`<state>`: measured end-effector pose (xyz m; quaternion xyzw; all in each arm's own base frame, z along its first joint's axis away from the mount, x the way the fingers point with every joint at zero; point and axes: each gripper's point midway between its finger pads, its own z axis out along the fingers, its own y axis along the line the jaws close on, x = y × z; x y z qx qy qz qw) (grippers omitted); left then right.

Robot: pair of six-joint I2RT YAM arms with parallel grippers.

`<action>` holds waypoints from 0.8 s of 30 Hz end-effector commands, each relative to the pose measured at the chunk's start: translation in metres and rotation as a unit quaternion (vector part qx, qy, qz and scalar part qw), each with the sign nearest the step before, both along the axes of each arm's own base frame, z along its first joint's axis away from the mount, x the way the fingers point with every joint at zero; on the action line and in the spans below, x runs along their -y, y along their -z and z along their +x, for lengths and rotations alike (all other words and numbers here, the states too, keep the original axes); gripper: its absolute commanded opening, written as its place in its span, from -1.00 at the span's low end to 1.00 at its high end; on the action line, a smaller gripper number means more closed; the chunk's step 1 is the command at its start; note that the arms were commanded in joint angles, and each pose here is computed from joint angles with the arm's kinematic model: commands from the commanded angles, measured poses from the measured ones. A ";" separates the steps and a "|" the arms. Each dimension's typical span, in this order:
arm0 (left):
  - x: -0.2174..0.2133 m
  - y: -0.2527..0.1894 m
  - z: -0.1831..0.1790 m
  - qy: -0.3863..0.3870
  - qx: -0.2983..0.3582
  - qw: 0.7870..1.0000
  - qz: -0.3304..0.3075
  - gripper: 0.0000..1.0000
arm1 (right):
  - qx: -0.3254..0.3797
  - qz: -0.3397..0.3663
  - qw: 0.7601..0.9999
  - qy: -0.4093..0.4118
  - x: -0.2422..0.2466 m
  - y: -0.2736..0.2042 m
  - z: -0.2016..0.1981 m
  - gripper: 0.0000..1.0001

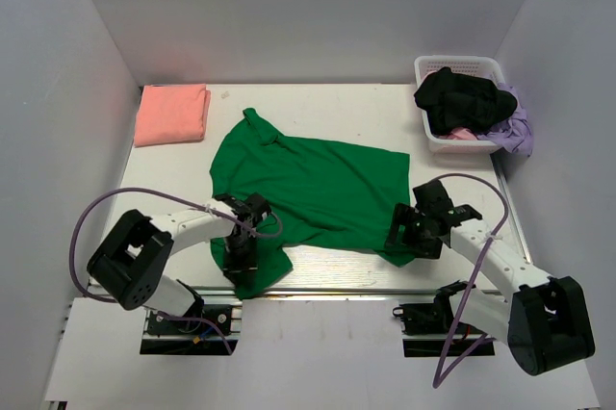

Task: Fold and stack the t-shirts
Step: Flatten out the tshirt

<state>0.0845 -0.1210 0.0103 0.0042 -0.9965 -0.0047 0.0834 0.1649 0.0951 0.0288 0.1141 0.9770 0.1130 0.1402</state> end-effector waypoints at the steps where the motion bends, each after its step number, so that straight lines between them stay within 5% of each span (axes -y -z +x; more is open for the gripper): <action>1: 0.004 -0.004 0.018 0.007 0.037 0.999 0.012 -0.35 | 0.010 0.020 0.999 -0.026 -0.007 0.003 -0.001 0.81; 4: 0.011 -0.010 0.030 0.007 0.053 0.999 0.007 -1.00 | 0.021 0.026 0.999 -0.041 -0.008 0.003 -0.004 0.75; 17: 0.031 -0.122 0.106 0.018 0.240 0.970 -0.039 -1.00 | 0.047 0.038 0.997 -0.039 -0.010 -0.002 -0.006 0.58; 24: 0.038 -0.214 0.159 -0.003 0.416 0.905 -0.082 -1.00 | 0.018 0.027 0.999 0.013 -0.001 -0.003 -0.017 0.58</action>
